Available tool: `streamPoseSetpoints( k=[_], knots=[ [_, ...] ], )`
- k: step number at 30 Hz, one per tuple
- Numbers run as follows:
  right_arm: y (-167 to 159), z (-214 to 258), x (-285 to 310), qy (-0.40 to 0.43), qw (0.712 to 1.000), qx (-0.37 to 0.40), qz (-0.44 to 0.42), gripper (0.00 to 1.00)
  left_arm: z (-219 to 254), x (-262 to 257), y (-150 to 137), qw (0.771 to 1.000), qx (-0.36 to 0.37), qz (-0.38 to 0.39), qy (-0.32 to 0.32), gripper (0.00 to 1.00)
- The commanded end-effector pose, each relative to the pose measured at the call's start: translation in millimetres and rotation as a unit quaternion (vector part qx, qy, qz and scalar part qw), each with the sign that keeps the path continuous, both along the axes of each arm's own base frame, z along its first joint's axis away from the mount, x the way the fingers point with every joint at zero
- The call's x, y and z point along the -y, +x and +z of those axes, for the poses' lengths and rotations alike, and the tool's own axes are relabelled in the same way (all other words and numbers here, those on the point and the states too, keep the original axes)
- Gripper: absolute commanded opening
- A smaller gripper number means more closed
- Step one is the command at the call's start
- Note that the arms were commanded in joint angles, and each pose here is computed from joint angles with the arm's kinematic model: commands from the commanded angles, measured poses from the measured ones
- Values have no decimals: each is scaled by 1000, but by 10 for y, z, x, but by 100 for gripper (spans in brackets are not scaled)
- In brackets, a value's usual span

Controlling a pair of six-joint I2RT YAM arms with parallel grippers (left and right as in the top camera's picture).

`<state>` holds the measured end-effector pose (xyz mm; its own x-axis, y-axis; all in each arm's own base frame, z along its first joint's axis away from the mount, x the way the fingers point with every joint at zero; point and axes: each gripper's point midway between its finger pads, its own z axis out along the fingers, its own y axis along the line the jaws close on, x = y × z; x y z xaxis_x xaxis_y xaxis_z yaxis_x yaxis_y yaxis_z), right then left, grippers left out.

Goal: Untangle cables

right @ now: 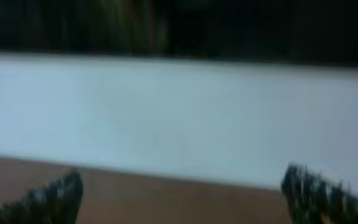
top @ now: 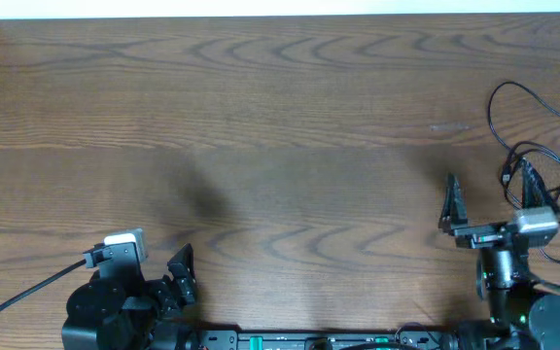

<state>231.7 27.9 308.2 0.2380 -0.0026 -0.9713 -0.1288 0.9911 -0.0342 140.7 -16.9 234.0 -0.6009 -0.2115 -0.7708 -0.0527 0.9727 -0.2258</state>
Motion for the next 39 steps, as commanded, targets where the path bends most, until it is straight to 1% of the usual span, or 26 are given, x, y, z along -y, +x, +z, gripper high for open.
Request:
streamPoseSetpoints(
  k=[1,5,9,12,13,14,17,22,27,39],
  knots=[
    [-43,-86,89,4,998,53,-25,99,-14,6,-2,1000,-1,-3,1,88],
    [-51,-325,146,10,997,67,-40,99,-14,6,-2,1000,-1,-3,1,88],
    [20,-548,172,-3,998,45,-52,99,-14,6,-2,1000,-1,-3,1,88],
    [96,-820,177,-48,997,-10,-63,99,-14,6,-2,1000,-1,-3,1,88],
    [128,-1010,175,-60,995,-48,-63,99,-14,6,-2,1000,-1,-3,1,88],
    [138,-1091,174,-62,994,-65,-62,99,-14,6,-2,1000,-1,-3,1,88],
    [140,-1533,140,-73,984,-153,-46,99,-14,6,-2,1000,-1,-3,1,88],
    [142,-1512,150,-80,985,-148,-50,99,-14,6,-2,1000,-1,-3,1,88],
    [144,-1502,318,-73,982,-149,-92,99,-14,6,-2,1000,-1,-3,1,88],
    [144,-1499,340,-67,982,-149,-96,99,-14,6,-2,1000,-1,-3,1,88]
  ],
)
